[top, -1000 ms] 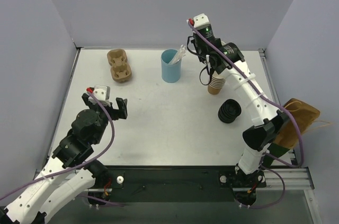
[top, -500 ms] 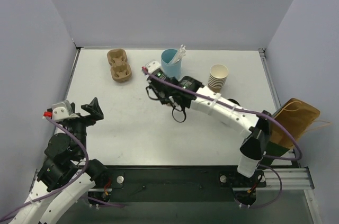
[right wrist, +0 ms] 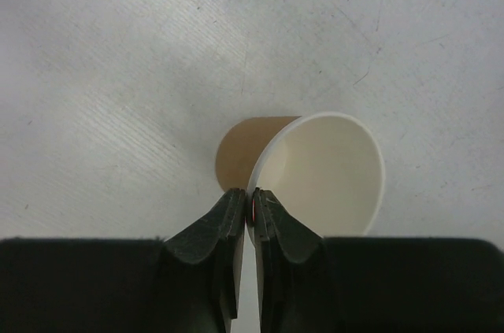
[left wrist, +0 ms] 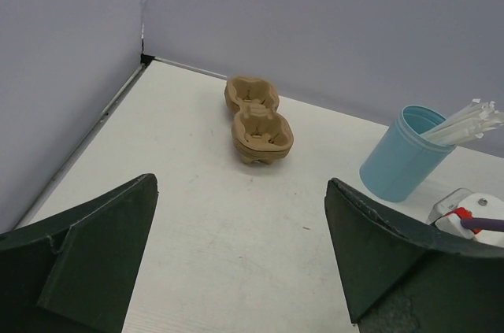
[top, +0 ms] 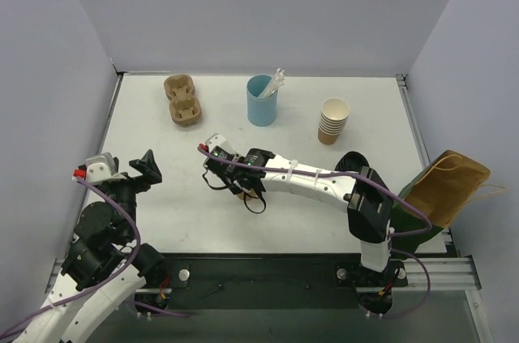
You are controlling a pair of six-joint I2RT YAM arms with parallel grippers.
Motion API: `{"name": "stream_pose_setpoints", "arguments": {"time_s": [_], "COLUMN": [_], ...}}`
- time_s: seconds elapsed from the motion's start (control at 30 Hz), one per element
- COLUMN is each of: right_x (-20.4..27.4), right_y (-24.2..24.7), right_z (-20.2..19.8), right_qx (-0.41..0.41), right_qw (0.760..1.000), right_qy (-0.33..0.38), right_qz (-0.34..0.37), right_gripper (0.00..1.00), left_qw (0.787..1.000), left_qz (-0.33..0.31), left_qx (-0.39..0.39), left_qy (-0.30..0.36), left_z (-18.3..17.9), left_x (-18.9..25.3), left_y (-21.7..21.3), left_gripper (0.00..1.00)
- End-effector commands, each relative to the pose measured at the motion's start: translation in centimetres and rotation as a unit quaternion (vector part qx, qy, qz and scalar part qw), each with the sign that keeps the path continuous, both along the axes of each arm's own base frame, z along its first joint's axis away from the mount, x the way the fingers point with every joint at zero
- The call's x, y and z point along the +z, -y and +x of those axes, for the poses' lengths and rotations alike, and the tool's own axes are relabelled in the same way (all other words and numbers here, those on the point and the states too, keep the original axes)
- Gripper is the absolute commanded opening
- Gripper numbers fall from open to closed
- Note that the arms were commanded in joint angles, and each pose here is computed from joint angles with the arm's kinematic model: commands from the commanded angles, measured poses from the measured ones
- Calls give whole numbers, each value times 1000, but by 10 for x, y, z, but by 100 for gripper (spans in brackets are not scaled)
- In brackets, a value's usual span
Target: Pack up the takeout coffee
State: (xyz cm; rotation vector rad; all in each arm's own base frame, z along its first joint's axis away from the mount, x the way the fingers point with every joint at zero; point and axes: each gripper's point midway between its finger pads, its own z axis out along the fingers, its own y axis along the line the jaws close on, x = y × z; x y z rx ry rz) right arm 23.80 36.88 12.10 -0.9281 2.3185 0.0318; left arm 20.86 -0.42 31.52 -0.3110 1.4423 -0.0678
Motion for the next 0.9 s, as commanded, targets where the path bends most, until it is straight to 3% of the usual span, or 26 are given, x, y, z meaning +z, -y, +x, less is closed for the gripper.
{"name": "stream_pose_setpoints", "arguments": {"time_s": [0.0, 0.3, 0.4, 0.57, 0.73, 0.87], "right_x": [-10, 20, 40, 57, 67, 62], "right_y": [-5, 2, 12, 79, 169, 254], "right_z": [-8, -6, -5, 31, 56, 72], "right_qx": [-9, -7, -4, -81, -194, -320], "right_qw": [1000, 999, 999, 995, 979, 946], "right_qy": [-4, 16, 25, 45, 63, 57], "right_qz": [8, 31, 45, 45, 22, 10], "right_gripper": [15, 36, 38, 30, 32, 32], "left_qw": [1000, 999, 998, 995, 976, 962], "left_qz": [-2, 7, 12, 29, 65, 89], "left_qx": [-24, -42, -61, -99, -204, -250], "left_qy": [15, 8, 14, 3, -28, -69], "left_z": [4, 8, 10, 15, 23, 30], "left_x": [10, 8, 9, 2, -13, -23], "left_y": [11, 20, 27, 45, 95, 121], "left_gripper": [97, 97, 97, 97, 97, 97]}}
